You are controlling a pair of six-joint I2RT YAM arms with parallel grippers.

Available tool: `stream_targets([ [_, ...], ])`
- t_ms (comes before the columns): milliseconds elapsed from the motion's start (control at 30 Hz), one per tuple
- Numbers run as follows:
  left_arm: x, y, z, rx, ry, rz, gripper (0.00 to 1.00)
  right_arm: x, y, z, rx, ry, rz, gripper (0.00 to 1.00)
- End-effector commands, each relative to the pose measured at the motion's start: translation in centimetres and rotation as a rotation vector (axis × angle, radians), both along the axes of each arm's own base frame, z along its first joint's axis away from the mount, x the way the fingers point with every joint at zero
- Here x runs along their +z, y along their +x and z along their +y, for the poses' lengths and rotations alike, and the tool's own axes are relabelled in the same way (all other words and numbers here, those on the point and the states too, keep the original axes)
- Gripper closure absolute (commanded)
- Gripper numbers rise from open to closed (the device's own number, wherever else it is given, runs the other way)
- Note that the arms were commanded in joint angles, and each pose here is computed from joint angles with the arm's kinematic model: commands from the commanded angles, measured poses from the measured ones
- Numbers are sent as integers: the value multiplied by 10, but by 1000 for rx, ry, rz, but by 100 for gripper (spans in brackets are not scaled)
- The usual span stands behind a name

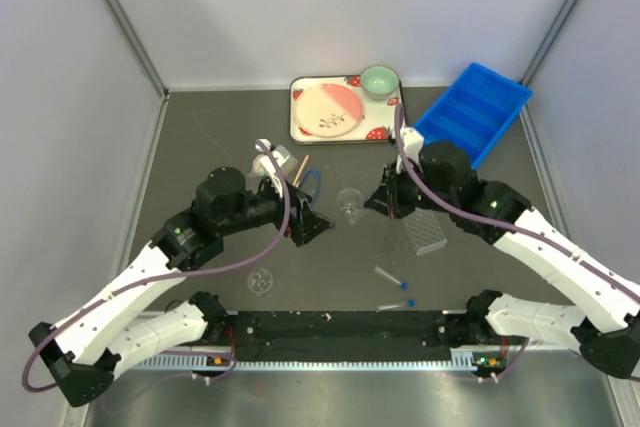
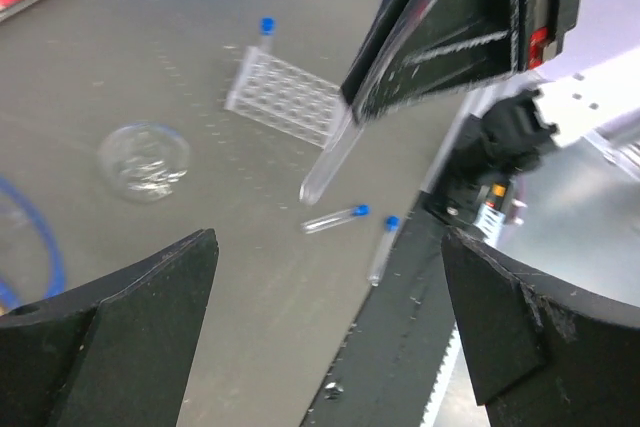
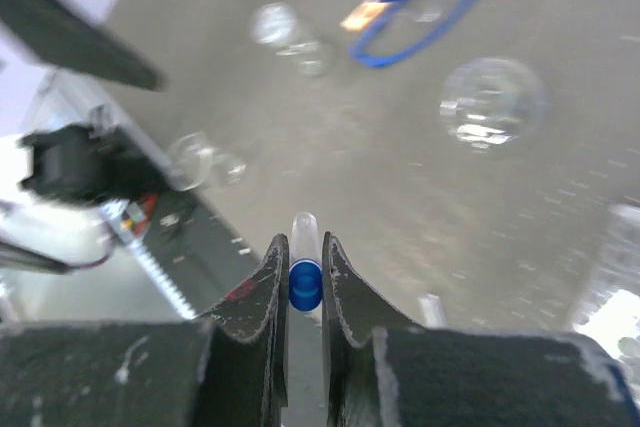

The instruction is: Organize the chemistry lab equipment

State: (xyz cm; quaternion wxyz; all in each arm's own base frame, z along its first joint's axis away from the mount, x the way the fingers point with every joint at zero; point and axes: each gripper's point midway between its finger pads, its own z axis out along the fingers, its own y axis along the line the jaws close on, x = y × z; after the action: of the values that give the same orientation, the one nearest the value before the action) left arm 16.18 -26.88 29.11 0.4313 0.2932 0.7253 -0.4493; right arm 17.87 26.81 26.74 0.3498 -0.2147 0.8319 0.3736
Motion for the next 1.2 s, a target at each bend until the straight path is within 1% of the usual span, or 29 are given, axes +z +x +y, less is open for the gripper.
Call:
stream_targets([
  [0, -10, 21, 40, 219, 140, -52, 1, -5, 55, -66, -347, -223, -109, 100],
  [33, -15, 22, 43, 232, 152, -51, 1, -14, 61, -82, -410, -275, -97, 100],
  [100, -19, 20, 47, 241, 156, -47, 1, -23, 73, -107, -520, -312, -84, 100],
  [133, -26, 19, 48, 245, 164, -35, 1, -33, 76, -123, -584, -362, -77, 100],
  [233, -37, 16, 52, 247, 180, -23, 1, -49, 84, -155, -722, -443, -68, 100],
  [433, -43, 16, 53, 246, 194, -17, 1, -79, 85, -183, -854, -530, -25, 100],
  [800, -45, 16, 48, 229, 187, -12, 1, -112, 80, -203, -946, -563, 14, 100],
  [1033, -47, 16, 47, 223, 192, -10, 1, -120, 90, -201, -967, -526, 2, 100],
  [1167, -49, 17, 48, 224, 200, -11, 1, -128, 96, -198, -961, -531, 12, 100],
])
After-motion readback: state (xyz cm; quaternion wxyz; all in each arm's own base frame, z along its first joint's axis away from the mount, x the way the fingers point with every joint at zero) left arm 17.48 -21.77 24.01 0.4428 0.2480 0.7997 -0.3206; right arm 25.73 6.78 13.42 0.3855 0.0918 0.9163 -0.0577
